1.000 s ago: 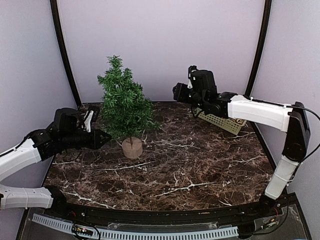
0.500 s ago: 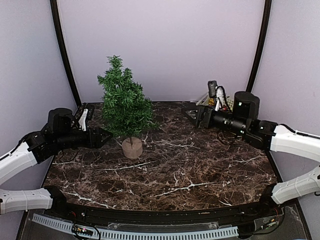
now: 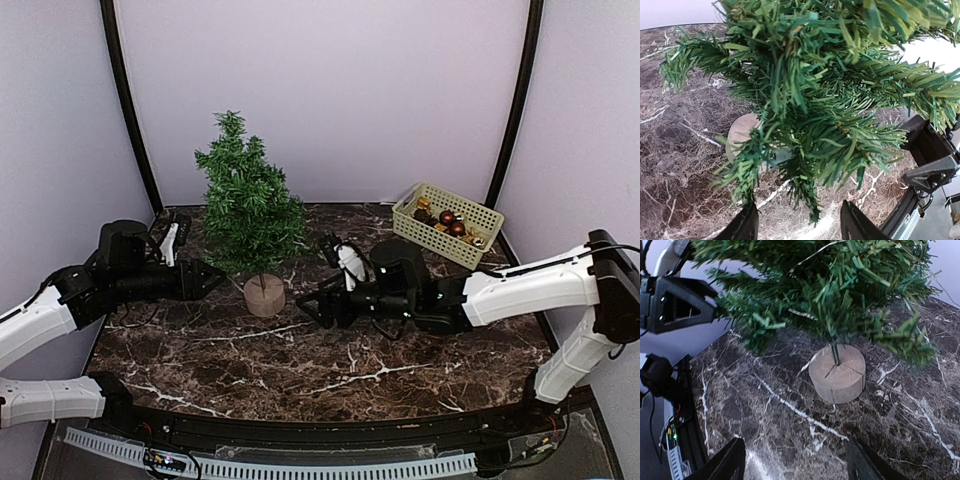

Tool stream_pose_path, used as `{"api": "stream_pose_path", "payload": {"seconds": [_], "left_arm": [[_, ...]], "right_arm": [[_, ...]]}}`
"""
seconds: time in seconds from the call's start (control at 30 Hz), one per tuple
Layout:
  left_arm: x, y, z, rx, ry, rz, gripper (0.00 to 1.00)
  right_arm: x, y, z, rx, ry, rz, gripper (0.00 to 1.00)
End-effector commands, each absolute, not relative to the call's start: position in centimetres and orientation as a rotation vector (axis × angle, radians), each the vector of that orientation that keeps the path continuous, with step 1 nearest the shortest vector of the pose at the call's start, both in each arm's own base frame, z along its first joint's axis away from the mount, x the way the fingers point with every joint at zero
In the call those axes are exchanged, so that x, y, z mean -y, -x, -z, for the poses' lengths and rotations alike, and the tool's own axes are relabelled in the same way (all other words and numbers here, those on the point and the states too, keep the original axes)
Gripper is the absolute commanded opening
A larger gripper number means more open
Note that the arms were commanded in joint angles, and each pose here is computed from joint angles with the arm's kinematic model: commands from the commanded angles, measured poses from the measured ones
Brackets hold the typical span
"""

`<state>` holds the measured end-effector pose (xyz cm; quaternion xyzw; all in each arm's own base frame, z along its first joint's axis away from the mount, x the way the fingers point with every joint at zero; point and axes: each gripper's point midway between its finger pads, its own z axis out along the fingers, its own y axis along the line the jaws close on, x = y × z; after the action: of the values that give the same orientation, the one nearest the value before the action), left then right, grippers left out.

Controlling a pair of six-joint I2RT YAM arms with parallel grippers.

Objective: Decorate the small christmas tree
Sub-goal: Wrap the side of the string light in the gap of the branches.

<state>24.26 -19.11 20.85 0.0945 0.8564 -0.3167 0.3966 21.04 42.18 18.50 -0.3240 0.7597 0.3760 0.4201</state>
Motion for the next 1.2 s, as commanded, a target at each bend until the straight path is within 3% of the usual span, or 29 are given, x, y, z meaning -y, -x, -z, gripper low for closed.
{"api": "stream_pose_path", "payload": {"seconds": [0.0,0.07,0.13,0.27,0.3,0.4,0.83,0.97,1.07,1.1,1.17], "left_arm": [[19.3,-24.5,-20.5,-2.172,-0.24,0.816,0.53],[19.4,-24.6,-20.4,-2.173,-0.239,0.82,0.49],[19.5,-24.6,-20.3,-2.17,-0.237,0.832,0.44],[19.6,-25.2,-20.4,-2.162,-0.212,0.834,0.17],[19.2,-25.5,-20.5,-2.161,-0.188,0.81,0.09],[18.2,-26.2,-20.3,-2.168,-0.143,0.761,0.0],[14.4,-31.1,-21.0,-2.139,-0.16,0.659,0.0],[13.8,-32.9,-21.7,-2.118,-0.208,0.639,0.0],[13.6,-33.6,-22.2,-2.108,-0.226,0.621,0.15],[13.5,-33.5,-22.3,-2.108,-0.228,0.614,0.28],[13.2,-33.3,-22.9,-2.099,-0.223,0.592,0.44]], "right_arm": [[-45.4,-23.3,-20.8,-1.771,0.812,-0.873,0.68],[-46.5,-23.7,-20.5,-1.761,0.831,-0.875,0.61],[-47.3,-23.9,-20.3,-1.753,0.833,-0.889,0.48],[-46.4,-24.5,-21.7,-1.74,0.747,-0.883,0.03],[-45.6,-24.8,-22.3,-1.744,0.709,-0.862,0.0],[-42.1,-25.4,-24.5,-1.76,0.606,-0.778,0.0],[-16.8,-30.2,-27.5,-1.913,0.044,-0.172,0.0],[-12.9,-30.4,-29.3,-1.897,-0.061,-0.118,0.0],[-12.9,-30.4,-28.6,-1.909,-0.082,-0.149,0.0],[-13.2,-30.6,-27.8,-1.922,-0.087,-0.162,0.0],[-13.3,-31.2,-24.6,-1.977,-0.107,-0.146,0.0]]}}
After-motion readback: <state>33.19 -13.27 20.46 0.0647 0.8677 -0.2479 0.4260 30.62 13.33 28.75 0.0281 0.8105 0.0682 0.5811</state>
